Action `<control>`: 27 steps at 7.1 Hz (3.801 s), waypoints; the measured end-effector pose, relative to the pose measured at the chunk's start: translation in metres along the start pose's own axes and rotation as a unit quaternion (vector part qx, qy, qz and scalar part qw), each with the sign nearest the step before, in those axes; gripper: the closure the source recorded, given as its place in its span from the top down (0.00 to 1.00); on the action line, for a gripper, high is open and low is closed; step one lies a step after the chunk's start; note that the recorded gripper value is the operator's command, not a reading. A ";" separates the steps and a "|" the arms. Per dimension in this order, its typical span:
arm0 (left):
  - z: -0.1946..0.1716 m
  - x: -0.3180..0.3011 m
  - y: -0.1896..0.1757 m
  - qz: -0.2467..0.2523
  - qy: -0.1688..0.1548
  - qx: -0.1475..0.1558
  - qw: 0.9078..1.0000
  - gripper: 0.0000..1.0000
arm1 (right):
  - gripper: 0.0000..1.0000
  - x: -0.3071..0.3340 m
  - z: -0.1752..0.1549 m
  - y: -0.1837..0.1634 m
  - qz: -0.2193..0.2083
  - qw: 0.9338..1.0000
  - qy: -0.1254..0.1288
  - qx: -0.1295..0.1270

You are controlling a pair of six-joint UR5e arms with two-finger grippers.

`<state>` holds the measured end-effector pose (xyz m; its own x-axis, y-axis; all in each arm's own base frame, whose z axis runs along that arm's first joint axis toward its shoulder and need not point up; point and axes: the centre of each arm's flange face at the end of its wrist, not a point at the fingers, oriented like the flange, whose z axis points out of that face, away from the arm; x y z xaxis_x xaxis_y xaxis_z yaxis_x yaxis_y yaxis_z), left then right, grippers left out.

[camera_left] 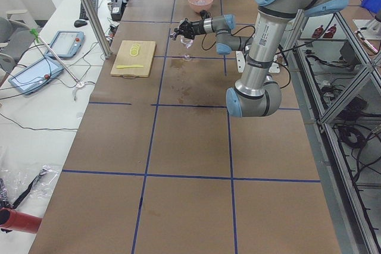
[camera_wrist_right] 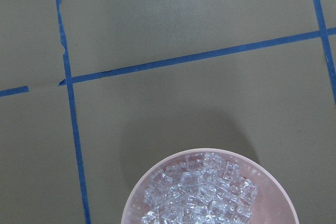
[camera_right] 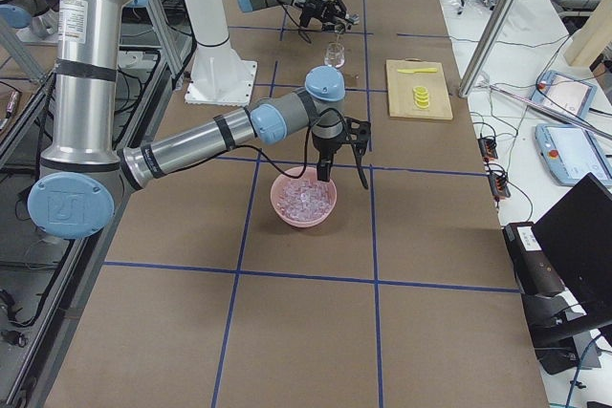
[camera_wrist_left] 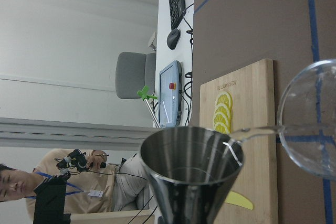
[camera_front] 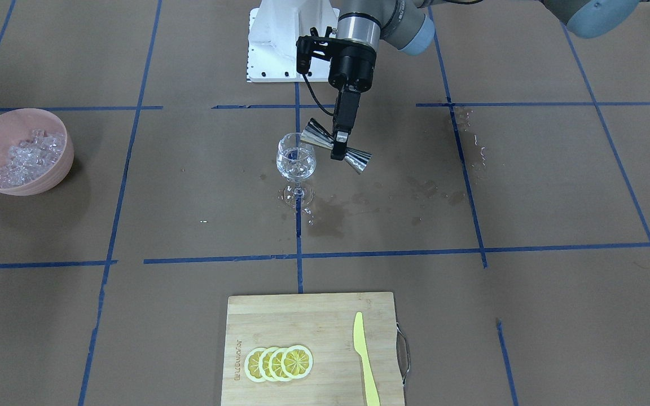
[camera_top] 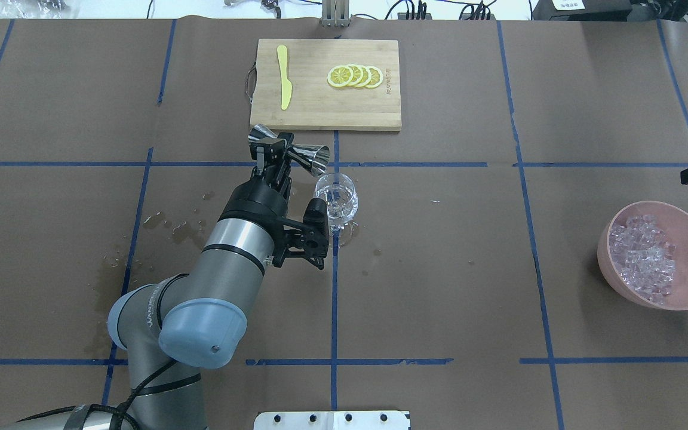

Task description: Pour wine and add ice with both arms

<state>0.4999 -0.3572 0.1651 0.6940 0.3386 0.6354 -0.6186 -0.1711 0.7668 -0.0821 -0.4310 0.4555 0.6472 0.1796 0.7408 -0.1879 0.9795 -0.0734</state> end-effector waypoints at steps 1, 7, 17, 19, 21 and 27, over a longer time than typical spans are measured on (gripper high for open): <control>0.000 0.000 0.000 -0.001 0.000 0.000 1.000 0.00 | 1.00 0.000 0.000 0.000 0.000 1.000 0.000 0.000; -0.008 0.001 -0.002 -0.165 -0.004 0.026 0.986 0.00 | 1.00 -0.002 -0.002 0.000 -0.003 1.000 0.000 0.004; -0.026 -0.005 0.061 -0.517 -0.006 0.054 0.854 0.00 | 1.00 -0.012 0.059 0.051 -0.050 0.997 0.025 0.056; -0.035 -0.005 0.083 -0.546 -0.005 0.051 0.836 0.00 | 1.00 -0.011 0.079 0.063 -0.053 0.996 0.041 0.056; -0.041 0.001 0.109 -0.575 -0.002 0.042 0.817 0.00 | 1.00 0.006 0.098 0.072 -0.052 0.996 0.040 0.059; -0.048 0.014 0.142 -0.670 0.005 0.026 0.742 0.00 | 0.71 0.007 0.138 0.090 -0.058 0.996 0.047 0.055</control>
<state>0.4042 -0.3324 0.2785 0.6711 0.2437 -0.7002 0.6384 0.2903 0.7129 -0.1970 -0.3544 0.5460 0.7346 0.0790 0.6739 -0.1841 0.9791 0.0859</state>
